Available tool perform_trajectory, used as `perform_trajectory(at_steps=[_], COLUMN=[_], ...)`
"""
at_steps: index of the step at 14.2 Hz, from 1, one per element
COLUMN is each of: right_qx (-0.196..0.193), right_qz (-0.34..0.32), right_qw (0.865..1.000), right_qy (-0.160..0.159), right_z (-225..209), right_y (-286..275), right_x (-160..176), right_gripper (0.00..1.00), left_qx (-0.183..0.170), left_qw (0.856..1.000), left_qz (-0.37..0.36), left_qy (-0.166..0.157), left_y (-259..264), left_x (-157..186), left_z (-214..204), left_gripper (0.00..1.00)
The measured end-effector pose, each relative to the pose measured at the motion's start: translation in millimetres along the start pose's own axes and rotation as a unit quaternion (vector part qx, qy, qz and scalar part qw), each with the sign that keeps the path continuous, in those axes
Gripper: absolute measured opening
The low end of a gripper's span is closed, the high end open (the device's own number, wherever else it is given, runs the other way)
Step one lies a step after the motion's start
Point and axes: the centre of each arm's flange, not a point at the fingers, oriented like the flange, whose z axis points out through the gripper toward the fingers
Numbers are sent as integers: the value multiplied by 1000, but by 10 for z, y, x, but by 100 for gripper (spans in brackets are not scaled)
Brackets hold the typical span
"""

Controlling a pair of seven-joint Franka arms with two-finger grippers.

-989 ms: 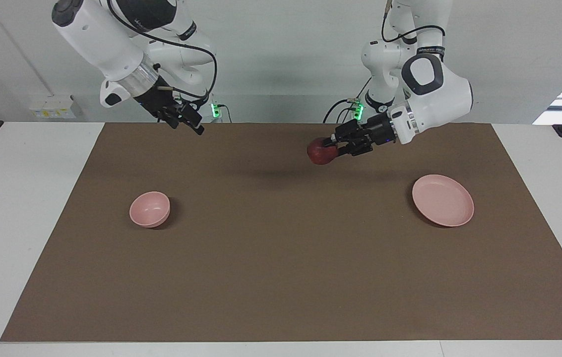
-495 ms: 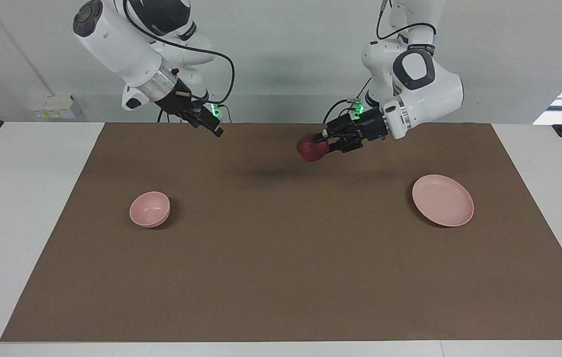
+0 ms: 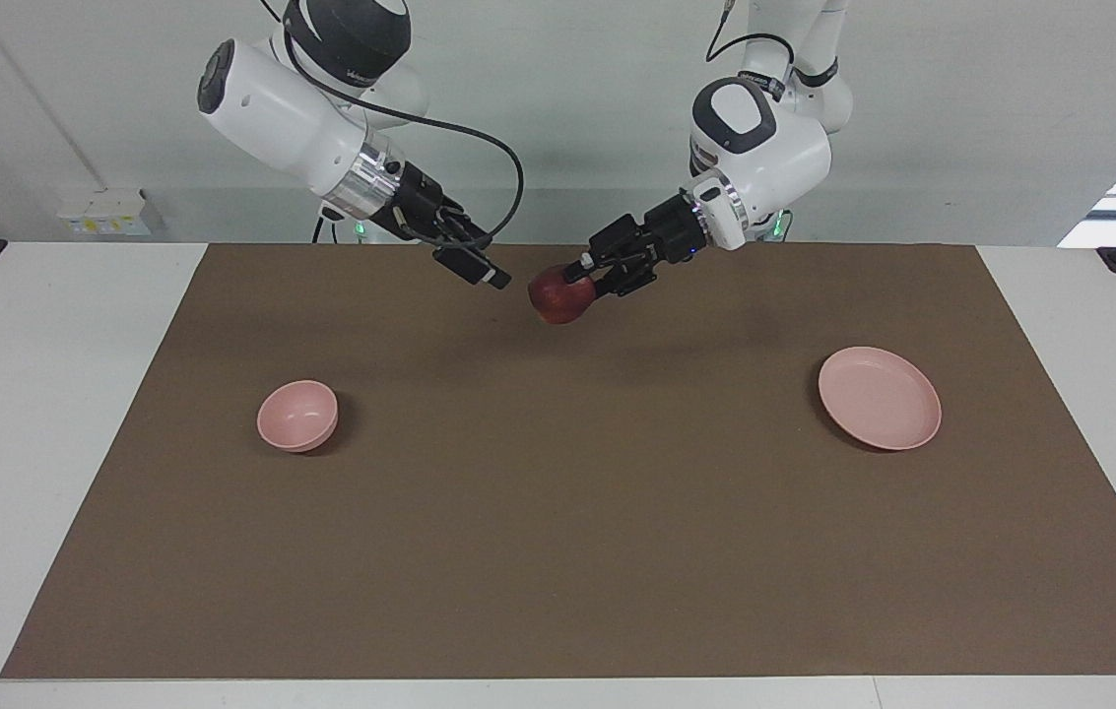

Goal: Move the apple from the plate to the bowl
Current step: 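Lift the apple with the left gripper while the right gripper approaches it, then close the right gripper on the apple and open the left gripper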

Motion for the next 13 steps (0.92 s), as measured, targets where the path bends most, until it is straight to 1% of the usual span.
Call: perform_trajectory(at_steps=[4,6,9,13], right_qx=[6,12,7,-2], right_qz=[-2,-7,-12,-17], right_qw=[1000,1000,1000,1000], right_qy=[0,4,5,3], right_z=[96,192,345,451], right_y=[-42,-78,-100,-94], right_x=[-28,-78,-137,-199], right_gripper=[100,100,100,100], left_qx=[-3,-1,-1,-1], left_qw=[1000,1000,1000,1000], left_qz=[5,5,5,-1], left_qy=[10,16,17,18], left_y=[80,135,196,202], left_x=[-43,-151,-288,-294], left_z=[-27,17,60,57], left_gripper=[71,71,71,71])
